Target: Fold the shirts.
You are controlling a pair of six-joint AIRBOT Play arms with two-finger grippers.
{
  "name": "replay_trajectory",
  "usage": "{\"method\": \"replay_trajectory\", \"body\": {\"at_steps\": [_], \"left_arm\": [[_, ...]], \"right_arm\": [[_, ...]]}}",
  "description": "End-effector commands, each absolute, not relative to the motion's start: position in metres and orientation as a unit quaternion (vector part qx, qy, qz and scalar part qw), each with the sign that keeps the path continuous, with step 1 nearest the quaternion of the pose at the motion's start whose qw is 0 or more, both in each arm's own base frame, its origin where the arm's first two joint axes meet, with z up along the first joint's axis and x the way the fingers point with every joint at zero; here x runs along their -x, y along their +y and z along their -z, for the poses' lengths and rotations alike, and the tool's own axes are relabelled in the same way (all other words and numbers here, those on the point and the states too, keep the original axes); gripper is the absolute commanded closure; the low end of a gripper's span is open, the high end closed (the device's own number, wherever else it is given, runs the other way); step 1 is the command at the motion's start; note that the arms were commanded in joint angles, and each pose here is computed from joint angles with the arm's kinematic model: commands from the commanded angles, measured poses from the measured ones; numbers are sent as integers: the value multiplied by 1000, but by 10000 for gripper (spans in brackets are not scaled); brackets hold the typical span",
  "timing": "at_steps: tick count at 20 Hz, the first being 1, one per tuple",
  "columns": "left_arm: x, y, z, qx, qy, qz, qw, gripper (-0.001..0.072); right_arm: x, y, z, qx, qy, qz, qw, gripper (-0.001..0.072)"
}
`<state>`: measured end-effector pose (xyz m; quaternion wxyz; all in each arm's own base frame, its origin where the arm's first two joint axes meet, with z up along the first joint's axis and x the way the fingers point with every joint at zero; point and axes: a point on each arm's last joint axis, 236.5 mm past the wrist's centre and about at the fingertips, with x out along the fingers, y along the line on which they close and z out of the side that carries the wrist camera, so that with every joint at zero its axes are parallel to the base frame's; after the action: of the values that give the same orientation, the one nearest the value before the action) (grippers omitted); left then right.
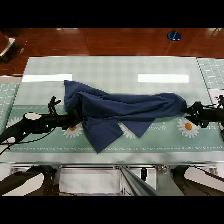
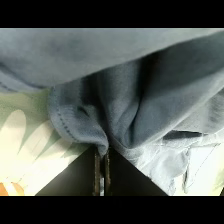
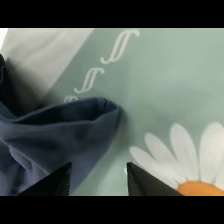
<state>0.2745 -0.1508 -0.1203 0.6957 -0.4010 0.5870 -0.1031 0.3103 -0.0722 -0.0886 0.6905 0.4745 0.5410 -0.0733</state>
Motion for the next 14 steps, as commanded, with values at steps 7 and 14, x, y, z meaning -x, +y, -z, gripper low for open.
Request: {"method": "replay_trajectory", "body": {"at_steps": [7, 14], "left_arm": [[-277, -149, 121, 399, 584, 99, 700, 692], [-277, -150, 119, 400, 584, 102, 698, 692]], "right_arm": [[-336, -55, 107, -467, 562, 37, 682, 306], [-380, -12, 81, -402, 577, -40, 710, 684]]}}
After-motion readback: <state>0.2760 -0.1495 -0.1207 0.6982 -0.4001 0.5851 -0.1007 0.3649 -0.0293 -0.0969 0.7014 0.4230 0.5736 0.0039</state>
